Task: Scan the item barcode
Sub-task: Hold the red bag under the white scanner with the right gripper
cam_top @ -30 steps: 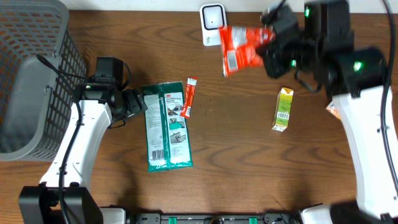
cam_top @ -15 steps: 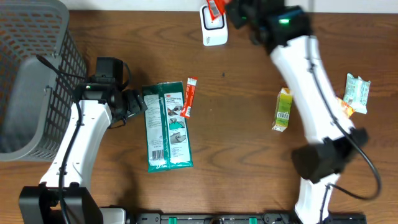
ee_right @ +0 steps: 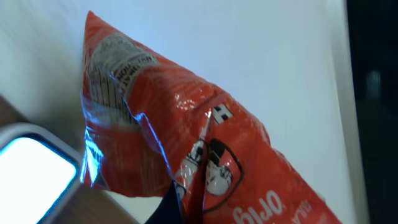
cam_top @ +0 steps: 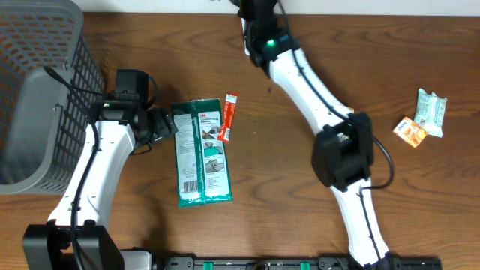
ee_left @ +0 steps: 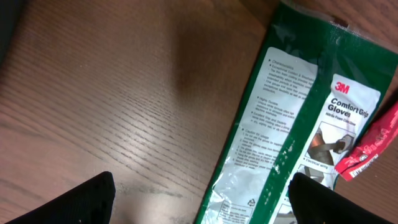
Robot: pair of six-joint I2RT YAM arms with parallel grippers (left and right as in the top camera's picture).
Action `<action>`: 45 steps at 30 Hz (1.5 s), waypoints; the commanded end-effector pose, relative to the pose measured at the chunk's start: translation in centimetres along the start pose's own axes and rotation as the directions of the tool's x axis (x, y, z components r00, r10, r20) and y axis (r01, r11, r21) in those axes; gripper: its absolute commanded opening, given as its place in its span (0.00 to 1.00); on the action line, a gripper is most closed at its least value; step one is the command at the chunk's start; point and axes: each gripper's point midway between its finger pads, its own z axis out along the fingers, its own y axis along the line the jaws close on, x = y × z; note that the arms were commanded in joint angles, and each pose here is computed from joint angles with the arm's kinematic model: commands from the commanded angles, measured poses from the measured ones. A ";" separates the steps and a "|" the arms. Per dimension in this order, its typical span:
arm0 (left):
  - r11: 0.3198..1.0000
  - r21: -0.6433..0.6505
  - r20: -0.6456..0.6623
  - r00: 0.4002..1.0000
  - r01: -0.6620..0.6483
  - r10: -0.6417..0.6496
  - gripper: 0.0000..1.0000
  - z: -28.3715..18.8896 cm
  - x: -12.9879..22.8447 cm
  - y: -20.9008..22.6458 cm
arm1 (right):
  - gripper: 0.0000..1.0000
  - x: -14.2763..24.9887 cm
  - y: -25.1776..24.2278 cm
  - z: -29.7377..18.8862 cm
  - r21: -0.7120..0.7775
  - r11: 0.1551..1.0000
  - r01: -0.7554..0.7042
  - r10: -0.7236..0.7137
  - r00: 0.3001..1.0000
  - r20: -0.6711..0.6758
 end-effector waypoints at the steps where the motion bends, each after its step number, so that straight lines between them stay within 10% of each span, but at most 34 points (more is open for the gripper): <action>1: 1.000 -0.010 0.011 1.000 -0.007 0.007 0.90 -0.2 -0.3 0.2 | 0.01 -0.2 1.0 0.1 0.053 0.962 0.266 -0.263 0.963 -0.067; 45: 1.000 -0.010 0.011 1.000 -0.007 0.007 0.90 -0.2 -0.3 0.2 | 0.01 2.4 12.6 0.5 -0.037 0.923 0.382 -0.382 0.906 -0.183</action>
